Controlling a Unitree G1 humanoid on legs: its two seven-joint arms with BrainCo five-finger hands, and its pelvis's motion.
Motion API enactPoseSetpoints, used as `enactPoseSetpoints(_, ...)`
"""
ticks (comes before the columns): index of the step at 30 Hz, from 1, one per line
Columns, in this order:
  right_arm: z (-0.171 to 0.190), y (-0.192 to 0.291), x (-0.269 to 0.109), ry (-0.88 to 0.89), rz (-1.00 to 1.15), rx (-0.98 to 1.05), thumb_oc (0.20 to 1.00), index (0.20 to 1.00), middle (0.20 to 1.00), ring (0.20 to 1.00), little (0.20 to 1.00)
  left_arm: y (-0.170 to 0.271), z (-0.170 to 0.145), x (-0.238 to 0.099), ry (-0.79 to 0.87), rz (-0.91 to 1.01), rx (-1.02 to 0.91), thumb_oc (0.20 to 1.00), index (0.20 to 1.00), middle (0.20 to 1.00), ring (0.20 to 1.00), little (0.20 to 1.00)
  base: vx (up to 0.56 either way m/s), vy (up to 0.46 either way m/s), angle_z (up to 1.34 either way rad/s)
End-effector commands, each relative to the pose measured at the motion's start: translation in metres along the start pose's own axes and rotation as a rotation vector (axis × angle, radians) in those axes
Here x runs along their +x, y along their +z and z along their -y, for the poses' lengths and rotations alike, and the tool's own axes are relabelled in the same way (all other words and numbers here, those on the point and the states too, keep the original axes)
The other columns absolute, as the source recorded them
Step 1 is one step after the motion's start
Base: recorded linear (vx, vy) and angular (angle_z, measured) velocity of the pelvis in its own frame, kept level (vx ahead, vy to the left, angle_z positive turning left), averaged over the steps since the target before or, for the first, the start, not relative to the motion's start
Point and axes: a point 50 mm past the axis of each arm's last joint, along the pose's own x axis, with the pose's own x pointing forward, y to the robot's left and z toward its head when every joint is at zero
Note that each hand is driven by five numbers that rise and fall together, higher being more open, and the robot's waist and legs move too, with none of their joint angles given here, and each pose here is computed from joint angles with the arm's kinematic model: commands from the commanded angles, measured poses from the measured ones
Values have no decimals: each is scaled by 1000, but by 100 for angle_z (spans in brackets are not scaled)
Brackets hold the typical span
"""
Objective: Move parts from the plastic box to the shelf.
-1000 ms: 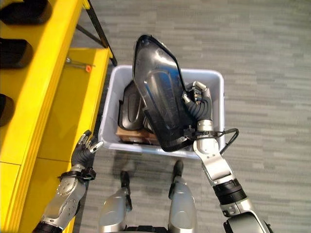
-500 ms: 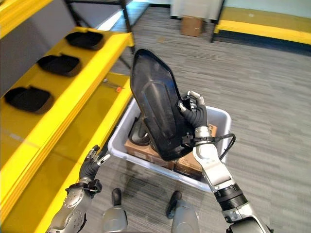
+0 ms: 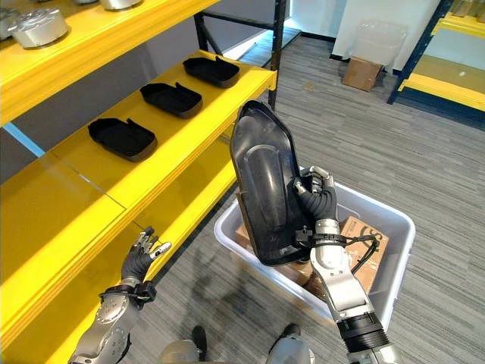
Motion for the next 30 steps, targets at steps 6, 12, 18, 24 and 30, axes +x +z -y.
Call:
enactPoseSetpoints(6, -4, 46, 19, -10, 220, 50, 200, 200, 200, 200, 200, 32, -12, -3, 9, 152, 58, 1000, 1000, 1000, 1000, 1000, 8, 162, 23)
enactPoseSetpoints(12, -8, 43, 18, -9, 200, 49, 200, 200, 200, 200, 200, 34, -15, -4, 30, 161, 61, 1000, 1000, 1000, 1000, 1000, 73, 267, 15)
enactPoseSetpoints(18, -4, 36, 13, -15, 174, 61, 200, 200, 200, 200, 200, 33, -17, -3, 28, 152, 99, 1000, 1000, 1000, 1000, 1000, 57, 191, 78)
enactPoseSetpoints(24, 6, 32, 8, -29, 167, 74, 200, 200, 200, 200, 200, 33, -15, -2, -8, 154, 120, 1000, 1000, 1000, 1000, 1000, 73, -34, 86)
enactPoseSetpoints(30, 9, 23, -1, -6, 131, 76, 200, 200, 200, 200, 200, 22, -15, -12, 7, 128, 72, 1000, 1000, 1000, 1000, 1000, 110, -74, 37)
